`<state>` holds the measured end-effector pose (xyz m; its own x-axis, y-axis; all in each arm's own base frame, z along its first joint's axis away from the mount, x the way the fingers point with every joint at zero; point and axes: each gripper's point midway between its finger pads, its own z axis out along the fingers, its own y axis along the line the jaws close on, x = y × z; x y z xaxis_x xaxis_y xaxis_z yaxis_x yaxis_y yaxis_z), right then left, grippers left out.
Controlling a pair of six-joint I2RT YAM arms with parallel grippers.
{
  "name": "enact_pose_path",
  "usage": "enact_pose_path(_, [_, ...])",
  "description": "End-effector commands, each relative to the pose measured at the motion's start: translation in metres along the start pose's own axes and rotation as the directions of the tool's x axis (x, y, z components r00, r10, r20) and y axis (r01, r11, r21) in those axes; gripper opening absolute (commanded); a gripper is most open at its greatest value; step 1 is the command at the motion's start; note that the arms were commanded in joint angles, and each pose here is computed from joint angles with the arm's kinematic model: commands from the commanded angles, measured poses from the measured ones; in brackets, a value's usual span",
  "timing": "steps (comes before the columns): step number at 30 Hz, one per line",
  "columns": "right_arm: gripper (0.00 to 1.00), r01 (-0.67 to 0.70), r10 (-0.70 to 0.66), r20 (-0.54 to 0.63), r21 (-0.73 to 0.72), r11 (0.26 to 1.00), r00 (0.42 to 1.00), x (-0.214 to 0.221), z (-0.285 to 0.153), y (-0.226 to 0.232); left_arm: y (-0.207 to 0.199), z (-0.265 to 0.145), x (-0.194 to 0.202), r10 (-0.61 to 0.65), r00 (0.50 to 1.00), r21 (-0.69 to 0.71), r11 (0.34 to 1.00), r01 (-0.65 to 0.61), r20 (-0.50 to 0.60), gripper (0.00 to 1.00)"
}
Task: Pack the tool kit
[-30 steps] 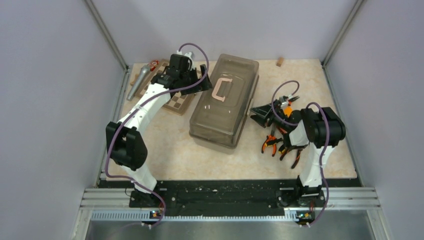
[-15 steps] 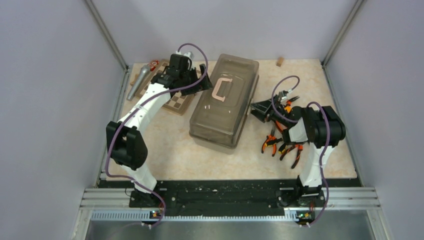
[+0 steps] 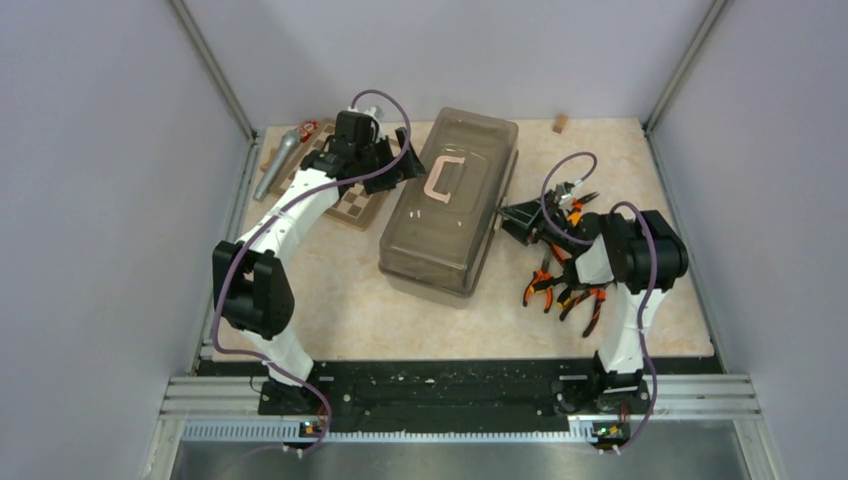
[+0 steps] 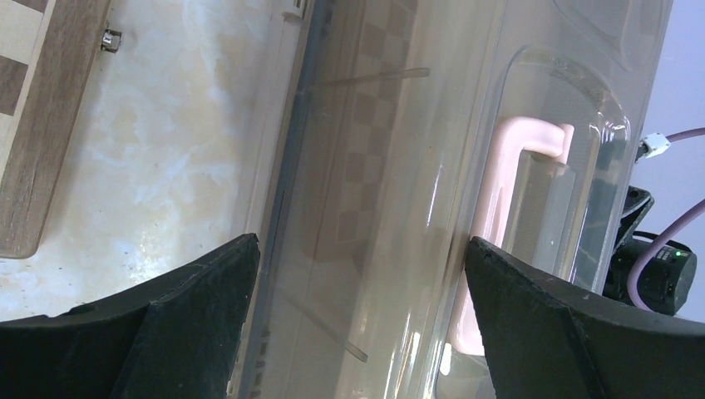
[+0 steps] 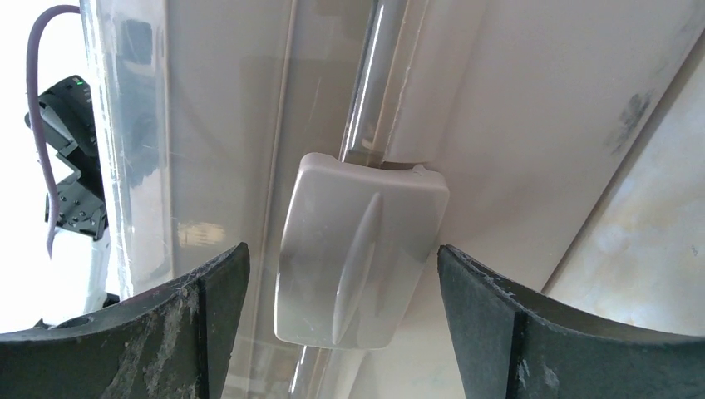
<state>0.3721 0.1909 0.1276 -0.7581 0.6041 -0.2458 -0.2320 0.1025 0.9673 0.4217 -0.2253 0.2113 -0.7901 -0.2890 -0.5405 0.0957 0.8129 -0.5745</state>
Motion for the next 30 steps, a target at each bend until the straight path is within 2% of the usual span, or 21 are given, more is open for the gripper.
enact_pose_path(1, [0.81, 0.188, -0.188, 0.018, -0.146, 0.971, 0.982, 0.000, 0.006, 0.031, 0.008, 0.013, 0.050, -0.010, 0.987, -0.008, 1.000, 0.009, -0.162, 0.98])
enact_pose_path(13, [0.76, 0.214, -0.223, -0.031, -0.172, 0.961, 0.974, 0.013, 0.014, 0.032, 0.016, 0.012, 0.056, -0.033, 0.983, -0.018, 0.999, 0.030, -0.179, 0.98])
enact_pose_path(16, [0.72, 0.227, -0.239, -0.040, -0.191, 0.955, 0.970, 0.015, 0.015, 0.039, 0.016, 0.011, 0.058, -0.038, 0.982, -0.016, 0.999, 0.036, -0.185, 0.99])
enact_pose_path(21, [0.55, 0.240, -0.255, -0.048, -0.210, 0.948, 0.966, 0.018, 0.014, 0.048, 0.017, 0.011, 0.061, -0.047, 0.981, -0.014, 0.999, 0.045, -0.187, 0.98])
enact_pose_path(26, [0.33, 0.235, -0.249, -0.045, -0.210, 0.949, 0.967, 0.019, 0.012, 0.052, 0.019, 0.011, 0.063, -0.051, 0.981, -0.017, 0.999, 0.048, -0.187, 0.98])
enact_pose_path(30, [0.25, 0.223, -0.235, -0.039, -0.205, 0.953, 0.971, 0.019, 0.010, 0.054, 0.019, 0.011, 0.064, -0.056, 0.981, -0.016, 0.998, 0.054, -0.186, 0.98])
